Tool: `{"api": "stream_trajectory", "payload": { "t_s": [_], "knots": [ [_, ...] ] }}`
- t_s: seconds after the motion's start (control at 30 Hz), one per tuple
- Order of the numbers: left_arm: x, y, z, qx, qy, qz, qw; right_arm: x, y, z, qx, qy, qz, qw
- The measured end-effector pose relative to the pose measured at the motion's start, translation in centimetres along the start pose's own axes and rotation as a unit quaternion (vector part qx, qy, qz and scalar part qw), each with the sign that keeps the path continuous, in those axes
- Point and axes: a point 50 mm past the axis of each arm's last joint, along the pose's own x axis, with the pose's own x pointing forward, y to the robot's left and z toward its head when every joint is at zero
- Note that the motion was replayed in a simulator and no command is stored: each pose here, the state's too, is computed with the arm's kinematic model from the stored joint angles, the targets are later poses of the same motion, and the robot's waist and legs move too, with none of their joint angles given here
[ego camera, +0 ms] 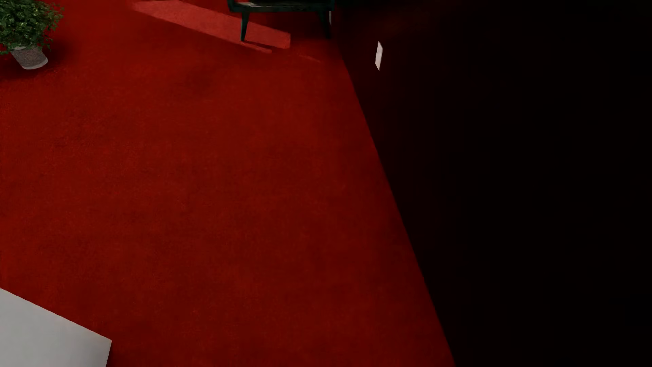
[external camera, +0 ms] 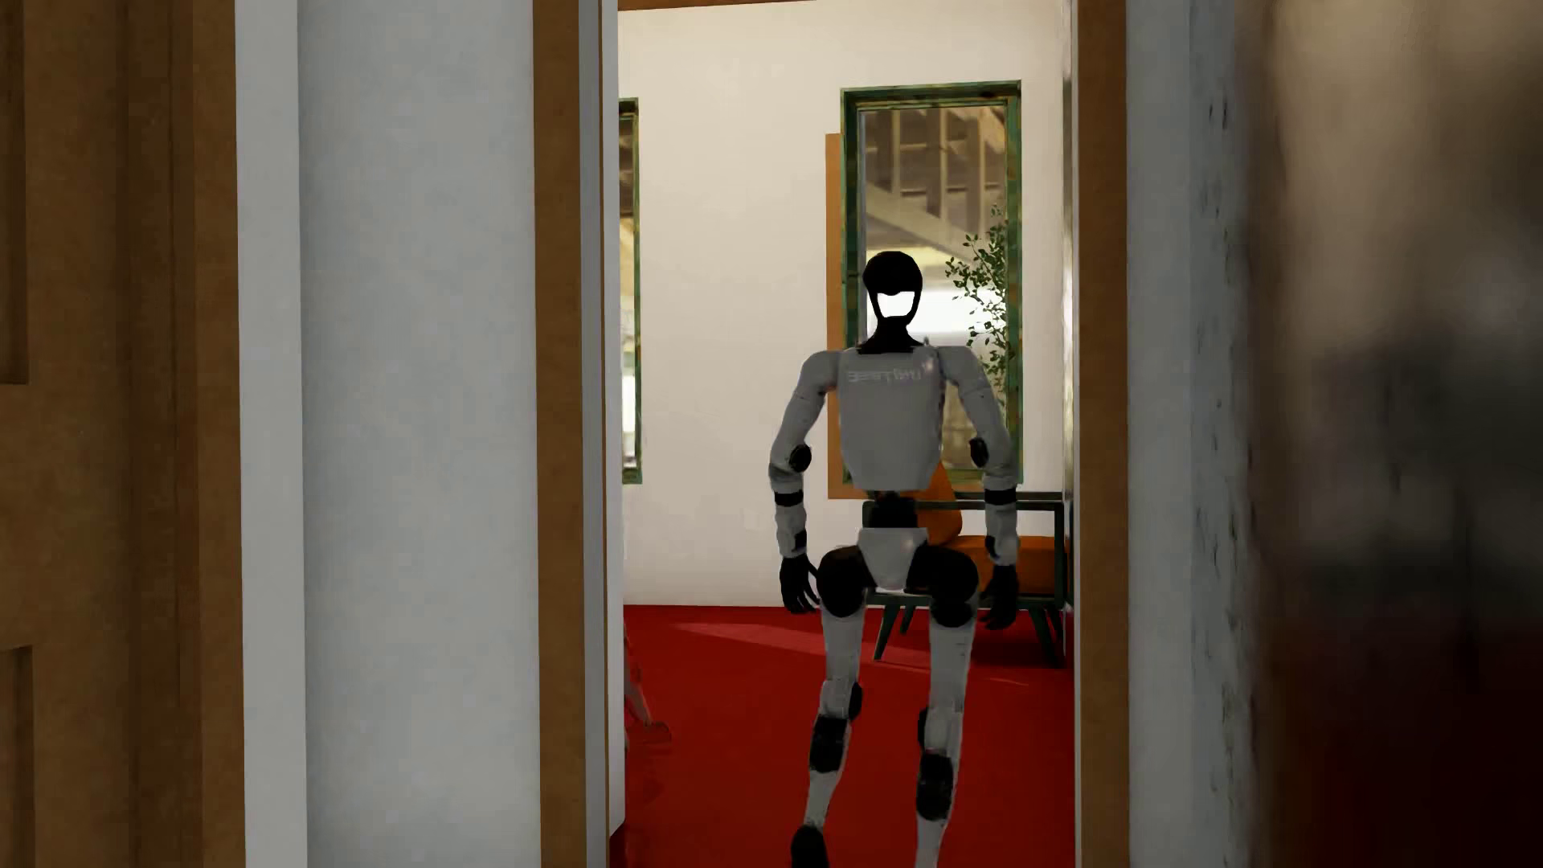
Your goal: Circle the corner
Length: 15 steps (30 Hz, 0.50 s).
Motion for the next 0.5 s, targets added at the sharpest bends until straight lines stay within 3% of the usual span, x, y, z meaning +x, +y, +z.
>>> {"api": "stream_trajectory", "payload": {
  "t_s": [0.33, 0.5],
  "knots": [
    [-1.1, -2.3, -3.7, 0.01, 0.06, -0.033, 0.998, 0.2, -2.1, 1.0, -0.012, -0.013, -0.023, 1.0],
    [-2.0, -3.3, -6.1, 0.018, 0.097, -0.049, 0.994, 0.6, -1.1, 3.5, -0.019, -0.054, -0.009, 0.998]
  ]
}}
